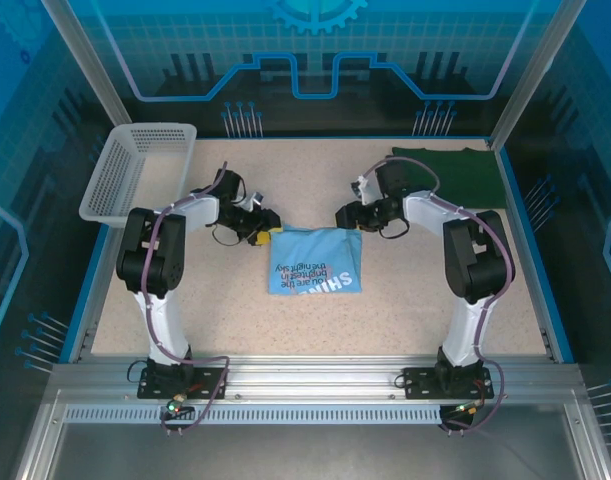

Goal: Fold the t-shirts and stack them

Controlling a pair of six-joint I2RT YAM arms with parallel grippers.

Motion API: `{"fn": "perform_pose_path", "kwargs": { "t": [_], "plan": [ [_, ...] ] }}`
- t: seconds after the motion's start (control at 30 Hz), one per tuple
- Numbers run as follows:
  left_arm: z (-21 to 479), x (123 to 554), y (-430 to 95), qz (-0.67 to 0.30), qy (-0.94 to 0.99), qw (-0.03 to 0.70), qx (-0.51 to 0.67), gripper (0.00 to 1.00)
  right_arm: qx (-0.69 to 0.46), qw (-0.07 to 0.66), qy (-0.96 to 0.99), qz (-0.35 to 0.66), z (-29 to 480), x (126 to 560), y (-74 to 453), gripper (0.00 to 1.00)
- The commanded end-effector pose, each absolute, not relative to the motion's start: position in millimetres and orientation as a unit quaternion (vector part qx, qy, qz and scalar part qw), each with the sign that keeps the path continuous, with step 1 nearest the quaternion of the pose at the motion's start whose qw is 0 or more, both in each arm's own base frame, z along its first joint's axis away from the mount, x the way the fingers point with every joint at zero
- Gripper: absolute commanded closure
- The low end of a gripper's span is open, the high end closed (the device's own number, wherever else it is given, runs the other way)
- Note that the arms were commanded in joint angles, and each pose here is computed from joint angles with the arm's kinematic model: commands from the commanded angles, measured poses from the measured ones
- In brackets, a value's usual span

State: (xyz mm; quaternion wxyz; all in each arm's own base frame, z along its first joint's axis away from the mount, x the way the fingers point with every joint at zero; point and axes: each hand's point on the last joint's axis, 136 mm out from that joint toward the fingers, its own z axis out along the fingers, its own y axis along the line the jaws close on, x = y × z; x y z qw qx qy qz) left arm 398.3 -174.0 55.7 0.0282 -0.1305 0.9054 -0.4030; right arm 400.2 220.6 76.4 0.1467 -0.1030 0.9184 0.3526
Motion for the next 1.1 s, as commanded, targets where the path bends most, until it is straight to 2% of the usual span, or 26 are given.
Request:
{"fn": "perform_pose_path", "kwargs": {
  "t": [0.0,0.13,0.3,0.37,0.6,0.73,0.97,1.07],
  "plan": [
    [54,401,-173,-0.413,0.903,0.036,-0.109,0.60,-0.118,0.127,0.922,0.346,65,394,229,0.48],
    [50,398,-173,-0.411,0.904,0.034,-0.109,0.68,-0.124,0.116,0.928,0.332,59,392,231,0.53],
    [54,398,-175,-0.413,0.904,0.038,-0.104,0.84,-0.119,0.121,0.937,0.306,57,390,223,0.60],
    [55,397,-176,-0.412,0.904,0.038,-0.104,0.84,-0.115,0.131,0.939,0.295,64,390,219,0.60],
    [55,391,-179,-0.403,0.909,0.039,-0.097,0.68,-0.095,0.175,0.940,0.278,87,395,204,0.44],
    [53,390,-179,-0.400,0.911,0.037,-0.098,0.66,-0.098,0.160,0.941,0.281,78,396,208,0.42],
    [55,391,-180,-0.401,0.910,0.040,-0.097,0.80,-0.115,0.134,0.948,0.263,54,401,217,0.48],
    [57,391,-182,-0.402,0.910,0.040,-0.093,0.89,-0.123,0.126,0.948,0.265,52,402,223,0.57]
  ]
}}
